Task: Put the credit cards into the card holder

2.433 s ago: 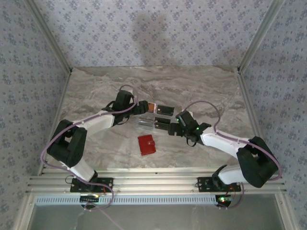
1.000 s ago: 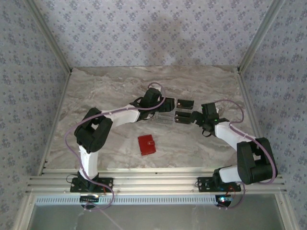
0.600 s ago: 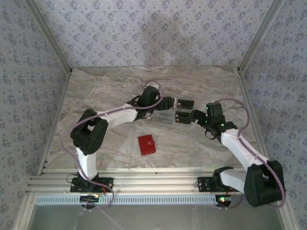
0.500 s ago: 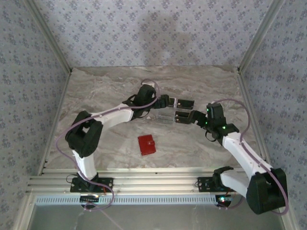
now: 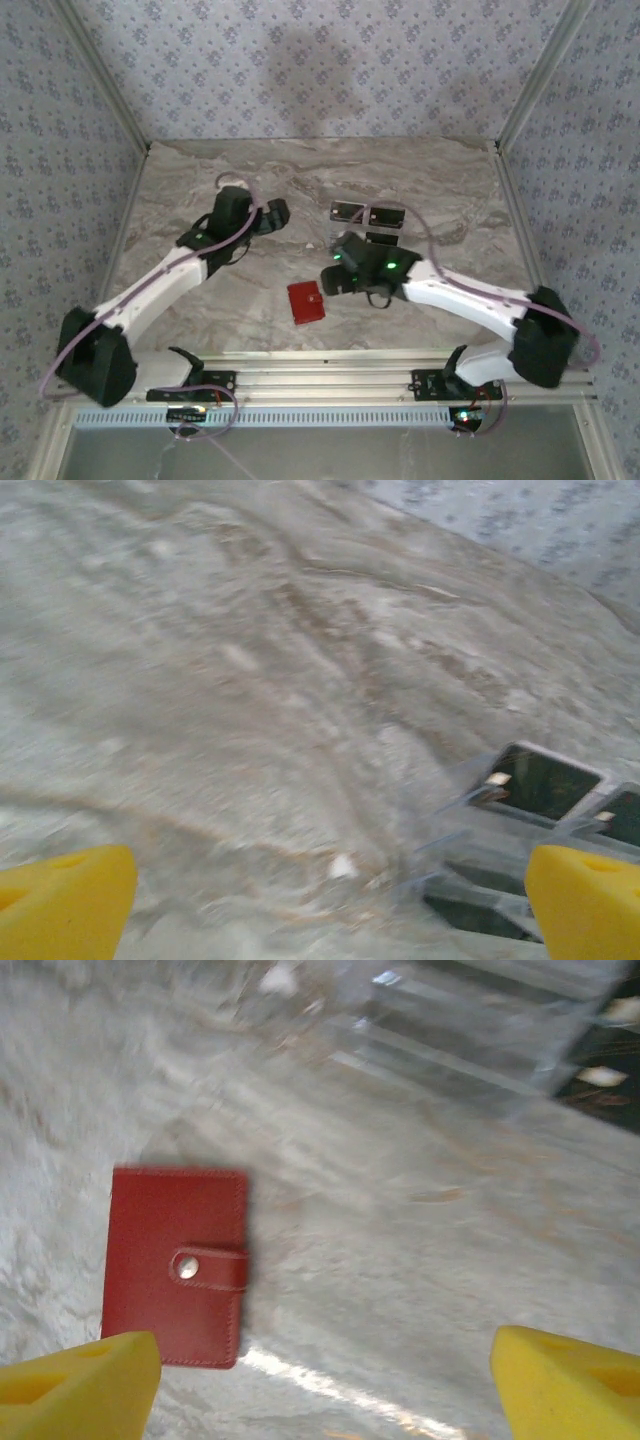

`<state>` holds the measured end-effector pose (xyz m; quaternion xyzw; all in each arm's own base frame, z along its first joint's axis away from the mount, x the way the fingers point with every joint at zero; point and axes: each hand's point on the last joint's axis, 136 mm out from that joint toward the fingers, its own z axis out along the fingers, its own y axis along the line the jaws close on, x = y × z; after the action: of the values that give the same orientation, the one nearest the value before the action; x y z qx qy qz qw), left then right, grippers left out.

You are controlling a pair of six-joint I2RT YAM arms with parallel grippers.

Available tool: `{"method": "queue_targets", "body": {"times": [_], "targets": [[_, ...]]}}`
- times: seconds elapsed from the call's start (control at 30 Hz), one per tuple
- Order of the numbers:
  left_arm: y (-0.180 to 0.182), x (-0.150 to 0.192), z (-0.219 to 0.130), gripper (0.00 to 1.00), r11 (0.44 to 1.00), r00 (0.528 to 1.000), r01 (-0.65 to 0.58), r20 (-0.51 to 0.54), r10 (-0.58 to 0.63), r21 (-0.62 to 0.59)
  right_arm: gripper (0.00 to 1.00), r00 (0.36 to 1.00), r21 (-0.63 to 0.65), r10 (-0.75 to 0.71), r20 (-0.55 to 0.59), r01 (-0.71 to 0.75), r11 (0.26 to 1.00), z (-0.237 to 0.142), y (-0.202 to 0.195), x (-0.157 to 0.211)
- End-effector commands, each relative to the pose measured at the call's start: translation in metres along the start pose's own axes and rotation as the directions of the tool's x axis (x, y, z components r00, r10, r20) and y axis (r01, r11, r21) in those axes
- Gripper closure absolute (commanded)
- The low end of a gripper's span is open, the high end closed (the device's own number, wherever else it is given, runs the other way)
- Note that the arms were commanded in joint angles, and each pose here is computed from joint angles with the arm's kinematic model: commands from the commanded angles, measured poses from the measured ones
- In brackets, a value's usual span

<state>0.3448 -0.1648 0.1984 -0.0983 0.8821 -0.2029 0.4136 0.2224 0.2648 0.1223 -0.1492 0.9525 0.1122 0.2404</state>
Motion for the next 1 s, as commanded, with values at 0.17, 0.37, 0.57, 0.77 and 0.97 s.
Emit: {"method": "queue_targets", "body": {"times": [0.17, 0.37, 0.57, 0.77, 0.97], "targets": [[0.098, 0.059, -0.043, 0.00, 0.972, 0.987, 0.133, -0.067, -0.149, -0.193, 0.22, 0.963, 0.228, -0.201, -0.178, 0.239, 0.944, 0.045, 0.043, 0.024], [0.116, 0.071, -0.049, 0.00, 0.965, 0.982, 0.150, -0.080, -0.170, -0.216, 0.27, 0.958, 0.223, -0.198, -0.206, 0.243, 0.944, 0.065, 0.052, 0.025], [0.119, 0.075, -0.046, 0.00, 0.965, 0.982, 0.145, -0.087, -0.167, -0.217, 0.34, 0.963, 0.190, -0.165, -0.214, 0.207, 0.960, 0.076, 0.053, 0.024], [0.119, 0.075, -0.043, 0.00, 0.966, 0.981, 0.149, -0.094, -0.172, -0.211, 0.36, 0.964, 0.164, -0.162, -0.211, 0.198, 0.966, 0.081, 0.061, 0.024], [0.119, 0.077, -0.042, 0.00, 0.966, 0.980, 0.152, -0.099, -0.175, -0.208, 0.37, 0.956, 0.146, -0.188, -0.227, 0.224, 0.963, 0.087, 0.063, 0.026]]}}
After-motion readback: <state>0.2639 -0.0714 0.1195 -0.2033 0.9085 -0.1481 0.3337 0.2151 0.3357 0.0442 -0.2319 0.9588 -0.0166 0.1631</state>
